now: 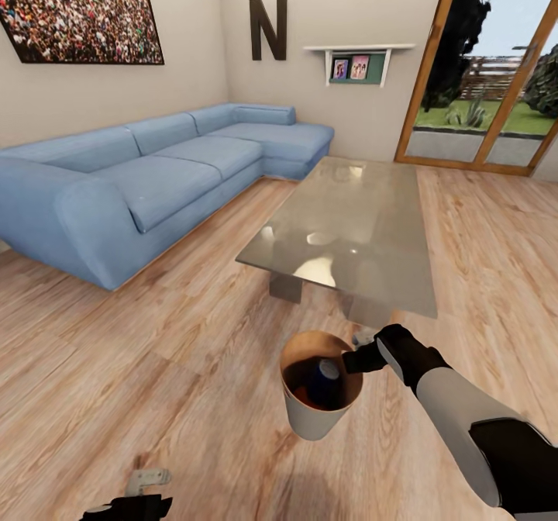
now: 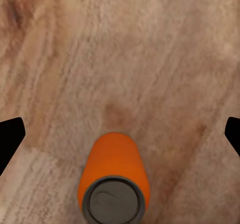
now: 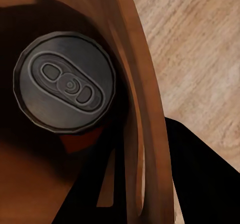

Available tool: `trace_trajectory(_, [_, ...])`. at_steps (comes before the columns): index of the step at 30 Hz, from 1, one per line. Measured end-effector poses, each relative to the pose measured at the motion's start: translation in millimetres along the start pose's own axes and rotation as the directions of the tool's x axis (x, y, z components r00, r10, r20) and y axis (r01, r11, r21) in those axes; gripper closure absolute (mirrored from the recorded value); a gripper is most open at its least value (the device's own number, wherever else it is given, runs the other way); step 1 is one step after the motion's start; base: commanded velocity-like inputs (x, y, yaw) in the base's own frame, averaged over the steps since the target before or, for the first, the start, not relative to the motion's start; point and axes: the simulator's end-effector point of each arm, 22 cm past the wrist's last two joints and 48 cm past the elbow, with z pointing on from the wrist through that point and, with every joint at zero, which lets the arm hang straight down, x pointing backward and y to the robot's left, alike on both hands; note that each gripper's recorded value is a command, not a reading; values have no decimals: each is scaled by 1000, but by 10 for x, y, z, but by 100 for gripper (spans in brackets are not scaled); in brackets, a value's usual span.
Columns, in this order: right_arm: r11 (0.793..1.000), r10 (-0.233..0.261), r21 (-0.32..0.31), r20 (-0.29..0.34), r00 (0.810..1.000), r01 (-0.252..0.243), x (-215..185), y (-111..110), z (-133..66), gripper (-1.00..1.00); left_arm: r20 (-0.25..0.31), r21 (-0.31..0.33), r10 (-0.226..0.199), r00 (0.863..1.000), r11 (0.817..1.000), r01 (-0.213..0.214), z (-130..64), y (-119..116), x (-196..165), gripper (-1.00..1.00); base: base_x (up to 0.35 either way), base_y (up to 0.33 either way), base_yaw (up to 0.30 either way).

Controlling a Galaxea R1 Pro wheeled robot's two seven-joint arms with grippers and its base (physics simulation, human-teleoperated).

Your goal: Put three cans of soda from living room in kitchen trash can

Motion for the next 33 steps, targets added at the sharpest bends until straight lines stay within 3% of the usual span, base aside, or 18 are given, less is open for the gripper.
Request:
trace_trajectory(13, [1000,-6,3,-1,1000,6,49,-11,83,100,2,-3,1,1000,1000,-1,78,11,46,-100,-6,0,0])
trace_trajectory(22, [1000,-6,1,5,1000,6,34,-9,78,100,2,-3,4,1000,1000,-4,78,10,46,-100,-254,0,0])
trace_trajectory(33, [999,-36,-6,73,997,37,-113,77,3,100,2,-4,2,1000,1000,-2,78,10,48,-100,-185,0,0])
